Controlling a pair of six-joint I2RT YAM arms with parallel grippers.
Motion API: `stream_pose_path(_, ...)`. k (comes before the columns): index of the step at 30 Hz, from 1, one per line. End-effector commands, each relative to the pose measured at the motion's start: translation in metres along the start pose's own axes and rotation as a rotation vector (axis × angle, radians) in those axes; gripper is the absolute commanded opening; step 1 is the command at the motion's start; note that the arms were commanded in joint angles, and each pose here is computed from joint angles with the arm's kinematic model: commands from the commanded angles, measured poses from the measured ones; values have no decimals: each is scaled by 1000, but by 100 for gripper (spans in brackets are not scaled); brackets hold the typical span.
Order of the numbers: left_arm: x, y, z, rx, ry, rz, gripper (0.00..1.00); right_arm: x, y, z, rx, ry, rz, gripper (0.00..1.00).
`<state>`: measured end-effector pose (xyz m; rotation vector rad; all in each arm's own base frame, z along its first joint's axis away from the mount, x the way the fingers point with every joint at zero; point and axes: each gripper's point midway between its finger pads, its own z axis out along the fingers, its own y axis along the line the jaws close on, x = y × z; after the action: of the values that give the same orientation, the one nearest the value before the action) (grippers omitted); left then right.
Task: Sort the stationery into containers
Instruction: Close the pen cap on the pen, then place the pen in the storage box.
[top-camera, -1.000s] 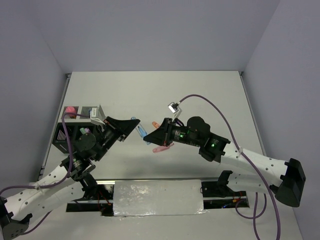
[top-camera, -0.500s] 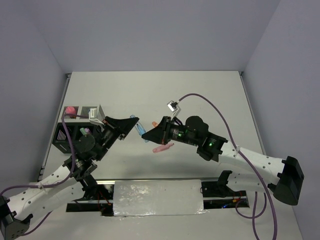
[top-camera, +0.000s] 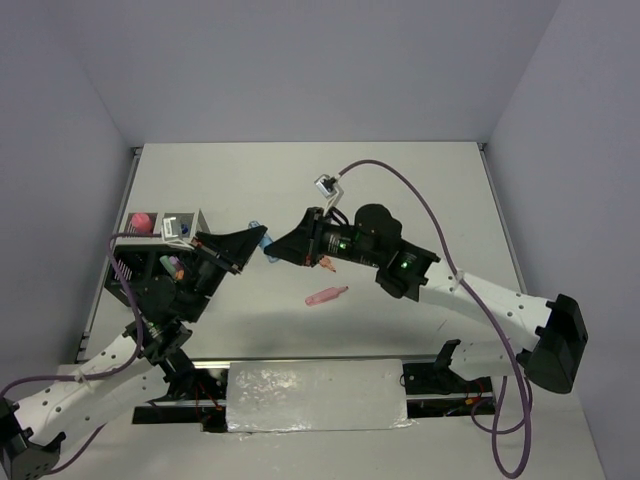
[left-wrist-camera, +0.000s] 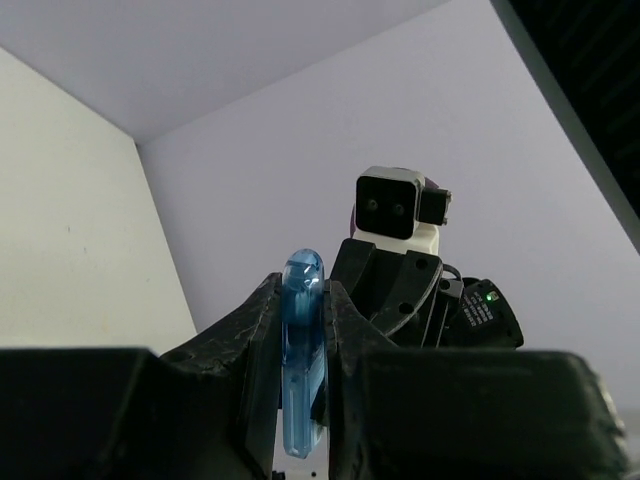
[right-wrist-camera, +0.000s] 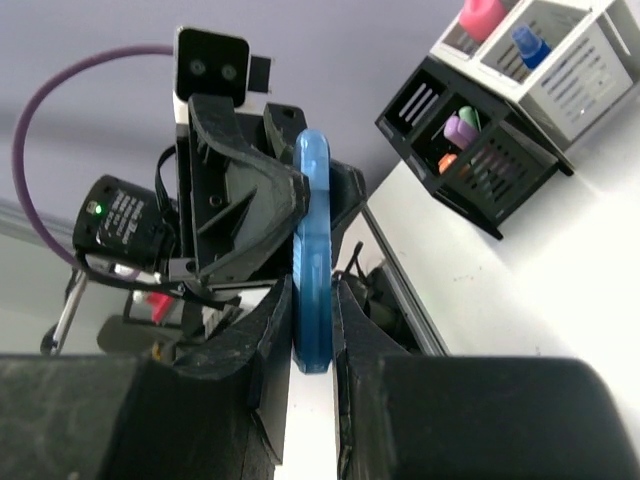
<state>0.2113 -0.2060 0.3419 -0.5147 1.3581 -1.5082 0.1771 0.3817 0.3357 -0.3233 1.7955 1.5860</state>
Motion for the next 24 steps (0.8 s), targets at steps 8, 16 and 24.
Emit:
stream_pose_path(8, 61, 25, -29, -20, 316, 111, 0, -69, 44, 38, -145, -78, -98, 1)
stream_pose_path(16, -31, 65, -47, -513, 60, 470, 0, -33, -14, 9, -81, -28, -80, 28)
stream_pose_path(24, -40, 26, -31, -458, 85, 550, 0, -46, -36, 0, -117, 40, -121, 6)
